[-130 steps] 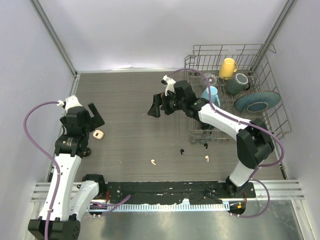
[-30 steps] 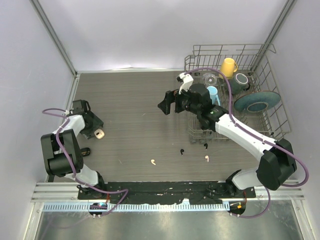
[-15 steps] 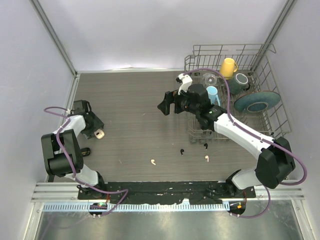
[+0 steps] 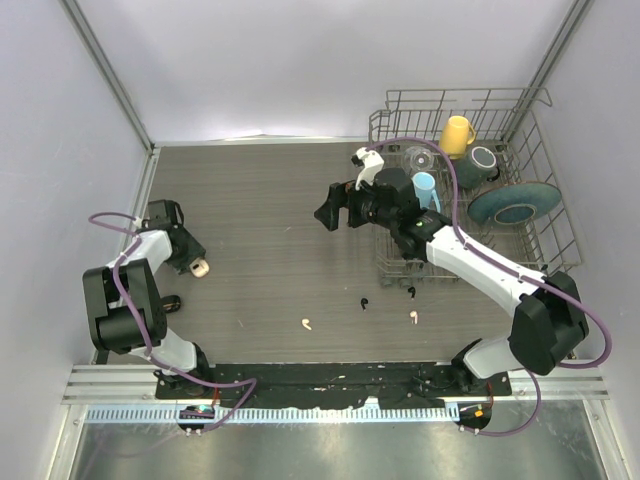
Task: Insert the wireless bluetooth earbuds into the charging case
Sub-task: Pick up the charging case at the center of the board.
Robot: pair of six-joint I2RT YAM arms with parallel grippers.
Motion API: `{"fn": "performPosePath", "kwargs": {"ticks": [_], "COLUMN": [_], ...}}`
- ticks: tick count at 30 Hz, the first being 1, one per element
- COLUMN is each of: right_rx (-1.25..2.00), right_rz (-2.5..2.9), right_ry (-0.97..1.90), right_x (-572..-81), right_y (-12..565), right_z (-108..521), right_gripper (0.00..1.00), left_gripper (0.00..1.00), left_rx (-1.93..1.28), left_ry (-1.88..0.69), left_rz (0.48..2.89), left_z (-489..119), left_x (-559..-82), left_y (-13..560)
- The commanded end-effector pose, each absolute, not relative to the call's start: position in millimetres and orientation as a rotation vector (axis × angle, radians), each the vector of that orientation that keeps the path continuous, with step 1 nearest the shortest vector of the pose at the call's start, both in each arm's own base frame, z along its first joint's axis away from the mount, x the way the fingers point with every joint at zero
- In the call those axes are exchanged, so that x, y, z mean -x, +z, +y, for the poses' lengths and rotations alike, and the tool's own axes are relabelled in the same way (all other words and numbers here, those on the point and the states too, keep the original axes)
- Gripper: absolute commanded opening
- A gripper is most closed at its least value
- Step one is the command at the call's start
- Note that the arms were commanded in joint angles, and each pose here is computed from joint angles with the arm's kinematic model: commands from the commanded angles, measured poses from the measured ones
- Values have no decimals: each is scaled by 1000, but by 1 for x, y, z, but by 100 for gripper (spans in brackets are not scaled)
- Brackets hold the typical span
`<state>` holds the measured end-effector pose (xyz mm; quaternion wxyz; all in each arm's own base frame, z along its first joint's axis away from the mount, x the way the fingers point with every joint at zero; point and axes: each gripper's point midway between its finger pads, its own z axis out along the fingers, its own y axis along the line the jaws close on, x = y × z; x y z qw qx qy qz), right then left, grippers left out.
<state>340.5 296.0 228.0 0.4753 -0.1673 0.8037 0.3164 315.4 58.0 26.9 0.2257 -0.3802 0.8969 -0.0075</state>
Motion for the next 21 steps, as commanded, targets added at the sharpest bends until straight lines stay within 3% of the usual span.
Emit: {"fn": "performPosePath", "kwargs": {"ticks": [1,3,6,15,21], "right_rx": [371,365,333,202,58], "right_rz": [1901,1905,1902,1885,1797], "right_ry": [823,831,860,1176,1325], "right_x": [-348,-347,-346,-323,-298], "right_y": [255,254,256,260,251], "right_z": [303,303,305,327,335], "right_gripper": [100,100,100,99,87], "left_gripper": [20,7,0,0,0], "left_rx": [1031,1057,1088,1121,1119], "left_ry": [-35,-57,-139,-447,-600], "left_rz": [2420,2393,2320,1994,1879], "left_z": [58,55,48,18,-8], "left_x": [-321,-321,-324,-325,-315], "left_y": [39,45,64,149,169]}}
